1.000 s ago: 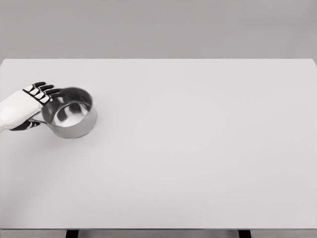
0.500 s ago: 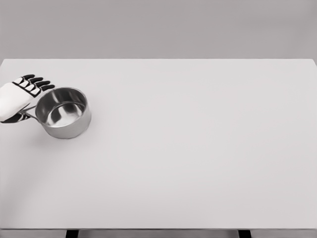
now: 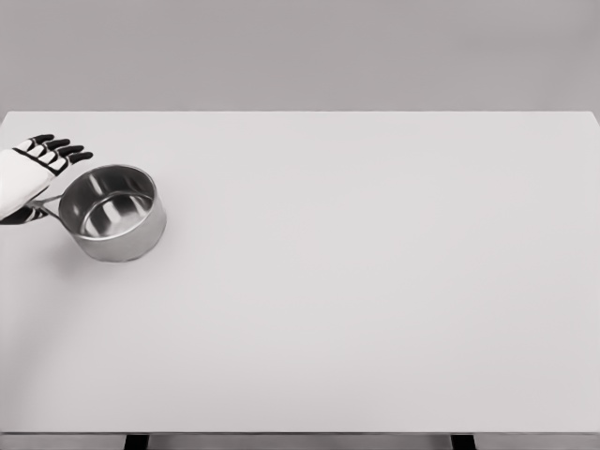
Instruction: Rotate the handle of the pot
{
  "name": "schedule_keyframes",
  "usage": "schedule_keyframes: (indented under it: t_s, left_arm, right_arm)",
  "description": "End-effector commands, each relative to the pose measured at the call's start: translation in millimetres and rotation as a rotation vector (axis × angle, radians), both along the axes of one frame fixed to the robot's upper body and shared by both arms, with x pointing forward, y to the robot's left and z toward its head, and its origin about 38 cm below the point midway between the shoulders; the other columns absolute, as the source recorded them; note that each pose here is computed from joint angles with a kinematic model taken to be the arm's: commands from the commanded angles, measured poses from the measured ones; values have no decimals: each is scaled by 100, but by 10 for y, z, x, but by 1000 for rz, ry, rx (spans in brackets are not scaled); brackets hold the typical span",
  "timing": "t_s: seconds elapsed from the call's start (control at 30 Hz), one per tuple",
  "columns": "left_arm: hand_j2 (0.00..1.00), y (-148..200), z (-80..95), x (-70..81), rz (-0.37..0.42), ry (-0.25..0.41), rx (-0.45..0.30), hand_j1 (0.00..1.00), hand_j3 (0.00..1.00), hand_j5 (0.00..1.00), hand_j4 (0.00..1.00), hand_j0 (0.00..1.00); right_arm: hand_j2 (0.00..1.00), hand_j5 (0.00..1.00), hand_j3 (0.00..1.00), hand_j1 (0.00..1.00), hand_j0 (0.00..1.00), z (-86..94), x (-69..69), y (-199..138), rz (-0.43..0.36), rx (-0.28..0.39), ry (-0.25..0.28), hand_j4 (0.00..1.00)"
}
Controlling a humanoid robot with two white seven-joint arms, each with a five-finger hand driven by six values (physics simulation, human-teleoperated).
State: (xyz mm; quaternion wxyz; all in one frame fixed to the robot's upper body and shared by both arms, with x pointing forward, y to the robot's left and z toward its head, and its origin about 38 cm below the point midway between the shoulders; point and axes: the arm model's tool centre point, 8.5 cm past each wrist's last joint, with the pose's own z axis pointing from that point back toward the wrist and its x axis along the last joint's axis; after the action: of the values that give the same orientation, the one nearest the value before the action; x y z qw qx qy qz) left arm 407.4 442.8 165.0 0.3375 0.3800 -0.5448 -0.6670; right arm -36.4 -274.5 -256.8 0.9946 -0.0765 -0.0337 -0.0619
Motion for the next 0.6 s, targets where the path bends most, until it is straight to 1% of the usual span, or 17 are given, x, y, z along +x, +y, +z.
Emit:
schedule_keyframes:
  t_s: [0.0, 0.13, 0.23, 0.33, 0.37, 0.4, 0.43, 0.5, 0.53, 0.57]
  left_arm:
    - [100, 65, -85, -1, 24, 21, -4, 100, 100, 100, 100, 100]
    - [100, 42, -65, 31, 20, 14, 6, 100, 100, 100, 100, 100]
    - [100, -12, -104, 51, 15, 14, 4, 100, 100, 100, 100, 100]
    - [100, -28, -39, 30, 1, 1, 5, 100, 100, 100, 100, 100]
    - [100, -141, 49, 29, -34, -30, 0, 100, 100, 100, 100, 100]
    - [100, -169, 82, 29, -44, -42, -2, 100, 100, 100, 100, 100]
    - [100, -172, 75, 22, -45, -41, -4, 100, 100, 100, 100, 100]
    - [100, -263, 132, 19, -72, -58, -7, 100, 100, 100, 100, 100]
    - [100, -255, 91, -15, -71, -47, -11, 100, 100, 100, 100, 100]
    - [100, -254, 85, -22, -71, -46, -11, 100, 100, 100, 100, 100]
  right_arm:
    - [100, 100, 100, 100, 100, 0, 0, 0, 0, 0, 0, 100]
    - [100, 100, 100, 100, 100, 0, 0, 0, 1, 0, 0, 100]
    - [100, 100, 100, 100, 100, 0, 0, 0, 0, 0, 0, 100]
    - [100, 100, 100, 100, 100, 0, 0, 0, 0, 0, 0, 100]
    - [100, 100, 100, 100, 100, 0, 0, 0, 0, 0, 0, 100]
    - [100, 100, 100, 100, 100, 0, 0, 0, 0, 0, 0, 100]
    - [100, 100, 100, 100, 100, 0, 0, 0, 0, 0, 0, 100]
    - [100, 100, 100, 100, 100, 0, 0, 0, 0, 0, 0, 100]
    - [100, 100, 100, 100, 100, 0, 0, 0, 0, 0, 0, 100]
    - [100, 100, 100, 100, 100, 0, 0, 0, 0, 0, 0, 100]
